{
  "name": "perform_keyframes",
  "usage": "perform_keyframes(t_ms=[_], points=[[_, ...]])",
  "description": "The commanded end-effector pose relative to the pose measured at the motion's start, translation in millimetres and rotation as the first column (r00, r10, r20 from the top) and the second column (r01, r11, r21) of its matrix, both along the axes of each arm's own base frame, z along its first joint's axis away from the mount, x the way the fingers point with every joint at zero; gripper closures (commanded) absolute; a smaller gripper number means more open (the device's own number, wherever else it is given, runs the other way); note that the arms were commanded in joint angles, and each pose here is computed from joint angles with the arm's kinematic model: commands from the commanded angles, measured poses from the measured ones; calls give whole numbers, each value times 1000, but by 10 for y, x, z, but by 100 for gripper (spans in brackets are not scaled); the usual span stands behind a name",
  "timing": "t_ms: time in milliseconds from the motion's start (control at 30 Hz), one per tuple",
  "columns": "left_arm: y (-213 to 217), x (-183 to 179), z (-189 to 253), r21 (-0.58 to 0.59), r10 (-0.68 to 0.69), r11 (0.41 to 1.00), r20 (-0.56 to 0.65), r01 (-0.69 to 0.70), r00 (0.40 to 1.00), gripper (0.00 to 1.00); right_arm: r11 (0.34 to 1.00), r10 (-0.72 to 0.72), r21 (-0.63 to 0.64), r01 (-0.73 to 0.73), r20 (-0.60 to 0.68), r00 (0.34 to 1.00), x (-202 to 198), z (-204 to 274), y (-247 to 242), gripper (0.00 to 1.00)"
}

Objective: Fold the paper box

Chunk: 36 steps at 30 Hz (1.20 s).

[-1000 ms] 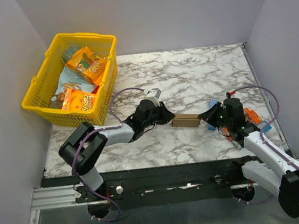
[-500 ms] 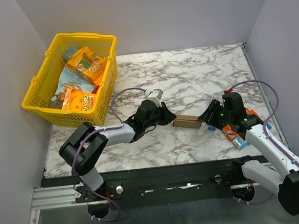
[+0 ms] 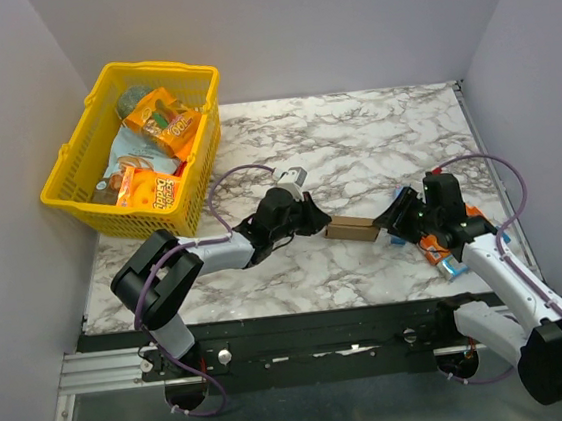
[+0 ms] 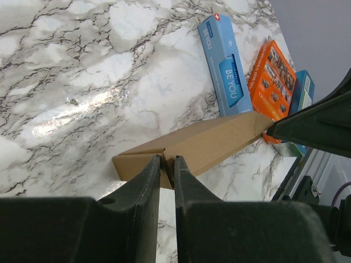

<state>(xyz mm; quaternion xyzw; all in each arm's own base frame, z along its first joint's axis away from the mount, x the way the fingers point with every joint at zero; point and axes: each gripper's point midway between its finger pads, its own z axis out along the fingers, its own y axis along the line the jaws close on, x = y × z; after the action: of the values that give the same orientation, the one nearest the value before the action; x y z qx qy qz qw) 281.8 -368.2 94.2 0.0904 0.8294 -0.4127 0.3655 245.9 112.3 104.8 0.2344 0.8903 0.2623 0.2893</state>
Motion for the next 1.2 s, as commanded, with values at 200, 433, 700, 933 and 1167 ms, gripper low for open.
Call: perform_keyframes(t_ms=[200,433,700,933,1167], points=[[531,-537,-1055,326,-1,942,-245,83,970,100,996,-47,80,46,6,999,62,-73,-45,50],[533,-532,-1059,326,2,942,-246,81,969,100,992,-63,112,61,21,998,87,-63,-53,51],[536,-537,-1066,328,0,941,-248,83,969,100,990,-91,106,91,-3,996,52,-172,-123,59],[524,-541,-1067,327,-5,941,-248,88,969,100,988,-127,75,132,-68,990,-45,-428,-188,75],[529,-549,-1066,328,-6,940,-247,89,969,100,985,-155,46,166,-180,971,-226,-755,-229,96]])
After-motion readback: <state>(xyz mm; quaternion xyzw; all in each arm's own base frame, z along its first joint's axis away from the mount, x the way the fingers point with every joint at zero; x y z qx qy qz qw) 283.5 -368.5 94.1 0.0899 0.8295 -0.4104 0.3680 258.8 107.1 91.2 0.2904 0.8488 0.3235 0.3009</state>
